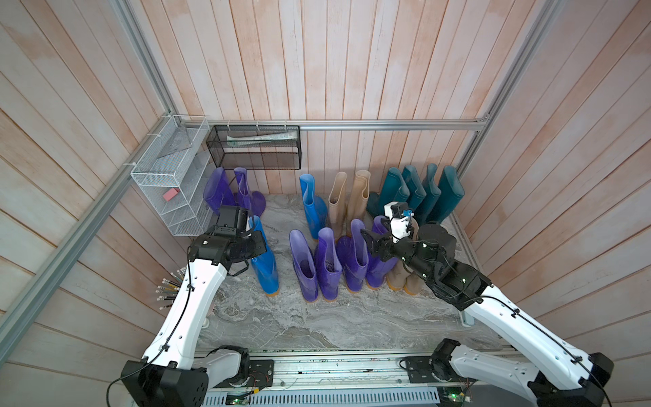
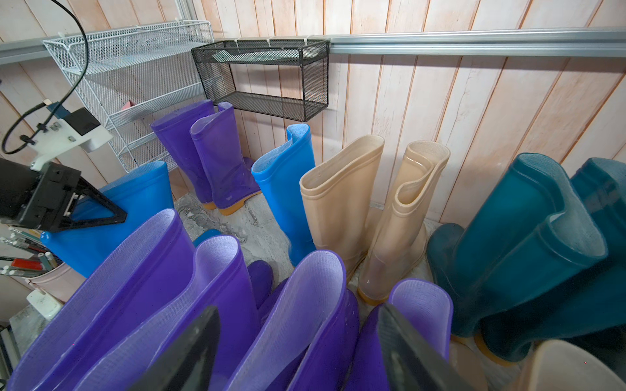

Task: Match and arrange rain boots in pairs
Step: Pair a pair of rain boots at the center of the board.

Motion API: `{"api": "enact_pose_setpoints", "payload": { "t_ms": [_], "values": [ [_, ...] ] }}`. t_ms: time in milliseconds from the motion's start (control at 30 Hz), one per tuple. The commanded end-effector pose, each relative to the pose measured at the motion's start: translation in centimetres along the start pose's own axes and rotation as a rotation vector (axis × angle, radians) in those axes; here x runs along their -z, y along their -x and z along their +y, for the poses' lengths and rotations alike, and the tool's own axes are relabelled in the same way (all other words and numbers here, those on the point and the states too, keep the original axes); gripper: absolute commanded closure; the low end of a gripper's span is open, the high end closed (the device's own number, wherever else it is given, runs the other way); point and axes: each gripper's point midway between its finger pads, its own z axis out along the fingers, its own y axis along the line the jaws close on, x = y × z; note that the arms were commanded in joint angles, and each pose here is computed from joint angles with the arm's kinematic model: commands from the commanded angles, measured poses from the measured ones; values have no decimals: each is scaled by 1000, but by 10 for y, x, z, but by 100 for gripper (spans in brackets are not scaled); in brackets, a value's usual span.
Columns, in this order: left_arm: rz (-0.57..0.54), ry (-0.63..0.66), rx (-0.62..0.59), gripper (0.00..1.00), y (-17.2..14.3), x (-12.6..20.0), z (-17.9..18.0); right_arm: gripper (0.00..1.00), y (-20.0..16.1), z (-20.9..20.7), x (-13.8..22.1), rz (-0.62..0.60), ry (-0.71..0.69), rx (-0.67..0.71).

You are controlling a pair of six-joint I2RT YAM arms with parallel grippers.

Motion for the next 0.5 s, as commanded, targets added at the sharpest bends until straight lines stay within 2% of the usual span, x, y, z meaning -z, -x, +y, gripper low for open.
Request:
{"api": "enact_pose_setpoints", "payload": {
  "t_ms": [0,233,467],
  "values": [
    [-62,-63,-81,100,20,14,-19,25,0,0,-3,2,4,-5],
    [-100,-44,-275,100,67,-12,-58,25,3,1,1,-4,6,-13],
    [-252,75,-310,100,133,-17,-62,25,6,-5,5,-13,-29,-15]
  ]
}}
